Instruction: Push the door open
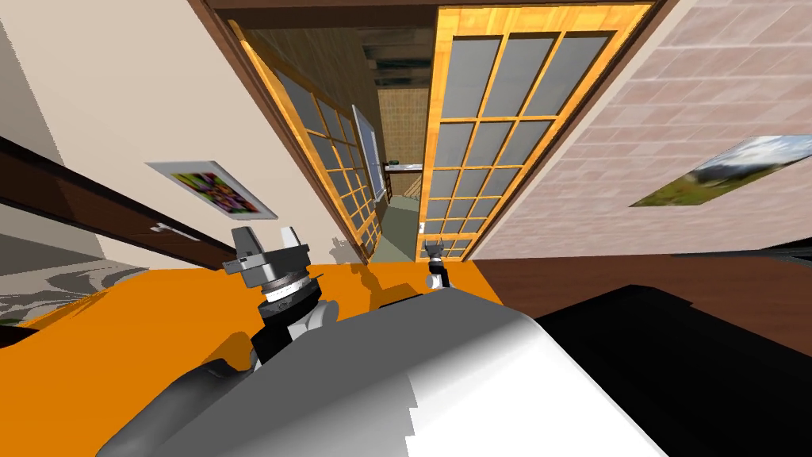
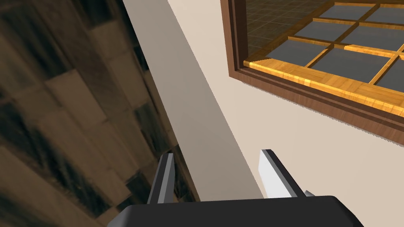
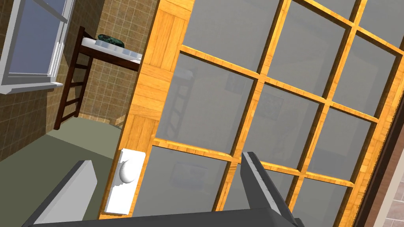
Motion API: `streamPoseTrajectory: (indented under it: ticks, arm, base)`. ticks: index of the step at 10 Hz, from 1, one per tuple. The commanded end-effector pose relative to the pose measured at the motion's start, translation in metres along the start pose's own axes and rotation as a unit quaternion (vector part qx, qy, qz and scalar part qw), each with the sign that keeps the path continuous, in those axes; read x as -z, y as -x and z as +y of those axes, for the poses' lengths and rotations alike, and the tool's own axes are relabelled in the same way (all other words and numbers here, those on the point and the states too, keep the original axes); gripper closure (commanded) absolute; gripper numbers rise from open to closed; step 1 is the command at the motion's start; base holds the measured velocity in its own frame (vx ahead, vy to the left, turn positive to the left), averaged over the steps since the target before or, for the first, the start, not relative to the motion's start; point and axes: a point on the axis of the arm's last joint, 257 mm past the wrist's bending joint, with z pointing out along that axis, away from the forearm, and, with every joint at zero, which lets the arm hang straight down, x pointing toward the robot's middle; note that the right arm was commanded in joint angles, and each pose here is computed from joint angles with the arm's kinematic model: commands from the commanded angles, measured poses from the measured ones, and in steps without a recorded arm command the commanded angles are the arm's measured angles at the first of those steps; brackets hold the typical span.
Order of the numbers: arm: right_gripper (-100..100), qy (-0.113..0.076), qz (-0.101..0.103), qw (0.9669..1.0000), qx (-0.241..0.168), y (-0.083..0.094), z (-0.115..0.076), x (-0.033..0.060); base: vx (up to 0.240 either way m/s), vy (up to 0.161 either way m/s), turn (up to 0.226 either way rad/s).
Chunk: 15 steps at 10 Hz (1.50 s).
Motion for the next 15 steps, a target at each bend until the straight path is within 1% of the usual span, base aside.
streamPoseTrajectory:
  ticks: [1, 3, 4, 6, 7, 11, 12, 15]
  arm:
    - [-100, 0.001, -0.015, 0.9997, -0.017, 0.014, -0.003, 0.0032]
    - [-100, 0.004, -0.032, 0.9989, -0.035, 0.03, -0.005, 0.0074]
    - [-100, 0.003, -0.033, 0.9989, -0.034, 0.03, -0.005, 0.0076]
    - [-100, 0.006, -0.051, 0.9974, -0.051, 0.046, -0.008, 0.0126]
    - [-100, 0.006, -0.051, 0.9974, -0.051, 0.046, -0.008, 0.0126]
    - [-100, 0.015, -0.083, 0.9932, -0.081, 0.075, -0.011, 0.0232]
    - [-100, 0.015, -0.083, 0.9932, -0.081, 0.075, -0.011, 0.0232]
    - [-100, 0.022, -0.105, 0.9892, -0.1, 0.093, -0.013, 0.0314]
  base:
    - [0.066, -0.068, 0.116]
    - [0.079, -0.077, 0.134]
    - [0.051, -0.039, 0.057]
    - [0.042, -0.046, 0.127]
    - [0.039, -0.046, 0.045]
    - [0.057, -0.062, 0.121]
    - [0.043, -0.051, 0.031]
    - [0.043, -0.048, 0.102]
